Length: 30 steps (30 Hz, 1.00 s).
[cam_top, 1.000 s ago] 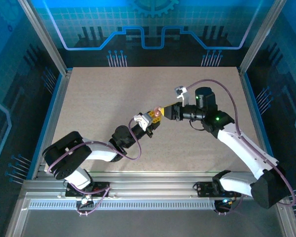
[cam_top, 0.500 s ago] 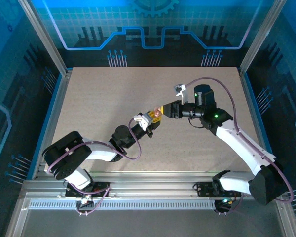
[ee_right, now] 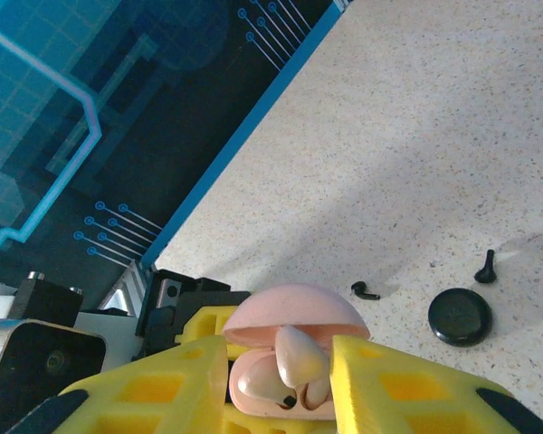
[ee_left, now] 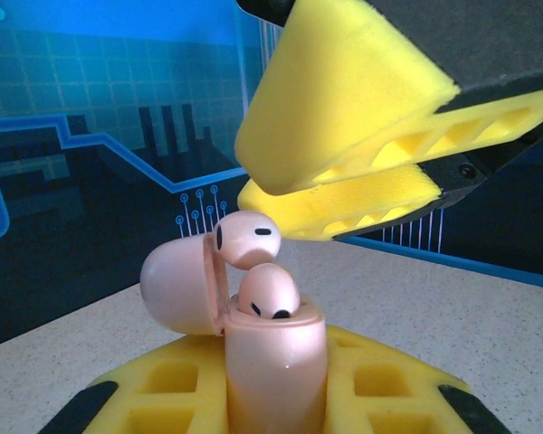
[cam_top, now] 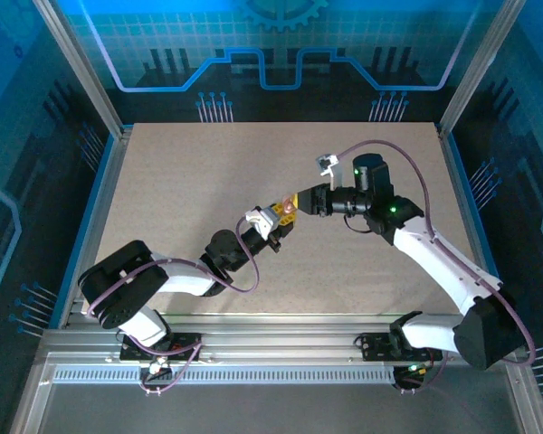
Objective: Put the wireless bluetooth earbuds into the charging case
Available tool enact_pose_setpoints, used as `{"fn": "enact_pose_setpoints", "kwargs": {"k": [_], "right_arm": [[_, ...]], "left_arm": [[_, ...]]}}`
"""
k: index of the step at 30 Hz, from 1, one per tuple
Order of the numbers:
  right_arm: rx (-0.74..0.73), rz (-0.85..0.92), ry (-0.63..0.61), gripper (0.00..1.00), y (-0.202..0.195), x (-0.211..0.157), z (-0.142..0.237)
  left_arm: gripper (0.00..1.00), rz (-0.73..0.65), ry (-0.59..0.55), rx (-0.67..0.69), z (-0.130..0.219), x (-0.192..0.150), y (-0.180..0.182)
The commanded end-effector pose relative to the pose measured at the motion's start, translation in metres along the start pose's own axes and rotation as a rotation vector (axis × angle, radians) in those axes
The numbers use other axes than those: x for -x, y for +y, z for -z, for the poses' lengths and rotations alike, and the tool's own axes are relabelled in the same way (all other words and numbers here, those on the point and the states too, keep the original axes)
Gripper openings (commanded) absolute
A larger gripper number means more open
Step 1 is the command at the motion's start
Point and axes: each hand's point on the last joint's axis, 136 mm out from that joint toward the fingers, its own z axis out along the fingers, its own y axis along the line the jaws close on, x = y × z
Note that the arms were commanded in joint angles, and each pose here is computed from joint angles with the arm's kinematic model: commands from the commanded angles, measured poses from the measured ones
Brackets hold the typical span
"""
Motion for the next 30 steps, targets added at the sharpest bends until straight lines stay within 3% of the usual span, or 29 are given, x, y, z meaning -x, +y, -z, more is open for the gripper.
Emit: {"fn": "enact_pose_setpoints", "kwargs": {"k": [1, 20, 30], "right_arm": [[0.031, 0.018, -0.024, 0.35, 0.007, 0.014, 0.003], [0.018, -0.008, 0.014, 0.25, 0.005, -0.002, 0.006], [-0.026, -0.019, 0.027, 0.29, 0.002, -0.009, 0.012]], "left_arm": [[0.17, -0.017, -0.062, -0.009, 0.002, 0.018, 0.000], [0.17, -0.034, -0.065, -0.001, 0.005, 0.020, 0.001], [0.17, -0.037, -0.059, 0.001, 0.006, 0.018, 0.001]]}}
